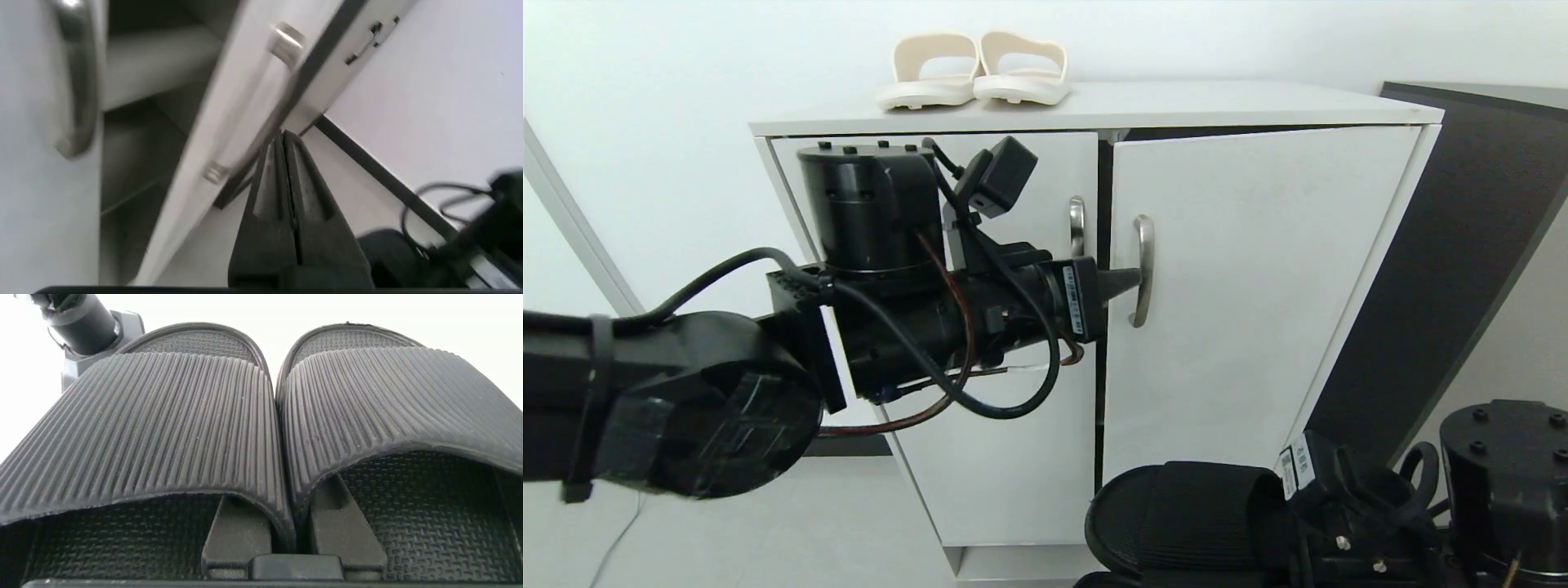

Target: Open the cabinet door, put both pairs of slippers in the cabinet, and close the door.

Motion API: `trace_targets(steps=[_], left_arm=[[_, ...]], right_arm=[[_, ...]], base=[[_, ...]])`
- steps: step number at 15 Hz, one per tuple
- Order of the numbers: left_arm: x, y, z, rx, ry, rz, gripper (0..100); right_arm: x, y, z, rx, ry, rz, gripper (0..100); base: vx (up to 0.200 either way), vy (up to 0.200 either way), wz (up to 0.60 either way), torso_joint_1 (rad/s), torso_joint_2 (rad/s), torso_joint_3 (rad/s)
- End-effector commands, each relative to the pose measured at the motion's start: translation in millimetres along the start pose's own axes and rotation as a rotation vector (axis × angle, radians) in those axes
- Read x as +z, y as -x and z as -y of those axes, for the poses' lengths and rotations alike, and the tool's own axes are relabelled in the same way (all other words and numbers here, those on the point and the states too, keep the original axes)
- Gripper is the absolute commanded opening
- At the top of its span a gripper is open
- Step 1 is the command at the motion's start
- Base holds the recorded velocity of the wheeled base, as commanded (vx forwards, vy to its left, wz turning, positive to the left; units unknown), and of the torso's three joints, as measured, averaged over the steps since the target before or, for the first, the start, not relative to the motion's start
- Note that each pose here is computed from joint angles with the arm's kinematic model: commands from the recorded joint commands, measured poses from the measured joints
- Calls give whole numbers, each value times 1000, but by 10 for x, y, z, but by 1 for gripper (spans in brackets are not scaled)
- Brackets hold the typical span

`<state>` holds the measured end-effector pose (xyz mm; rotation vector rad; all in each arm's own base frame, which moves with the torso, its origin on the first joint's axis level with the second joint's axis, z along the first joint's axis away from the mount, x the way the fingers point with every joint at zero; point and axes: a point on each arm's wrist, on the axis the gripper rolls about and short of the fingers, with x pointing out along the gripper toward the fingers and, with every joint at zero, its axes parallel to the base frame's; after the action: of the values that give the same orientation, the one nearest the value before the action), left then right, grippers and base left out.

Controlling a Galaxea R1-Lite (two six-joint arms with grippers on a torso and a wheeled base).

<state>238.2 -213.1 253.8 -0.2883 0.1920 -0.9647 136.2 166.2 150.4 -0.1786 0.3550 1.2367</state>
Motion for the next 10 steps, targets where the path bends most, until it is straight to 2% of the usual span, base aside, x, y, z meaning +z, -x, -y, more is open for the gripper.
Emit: trace_targets(steps=[1,3,6,10], left_arm=[[26,255,110,-18,-7,21,0],[25,301,64,1,-2,24,0],[47,220,-99,40,4,38,0],[20,-20,-342,55,-9,88,0]], right_arm=[[1,16,-8,2,4,4,0],[-3,9,-6,2,2,1,0],[-3,9,-6,2,15,1,0],[-18,-3,-2,0,13,-8,0]], base=[[0,0,0,0,0,0],[0,0,0,0,0,0],[0,0,0,0,0,0],[0,0,0,0,0,0]])
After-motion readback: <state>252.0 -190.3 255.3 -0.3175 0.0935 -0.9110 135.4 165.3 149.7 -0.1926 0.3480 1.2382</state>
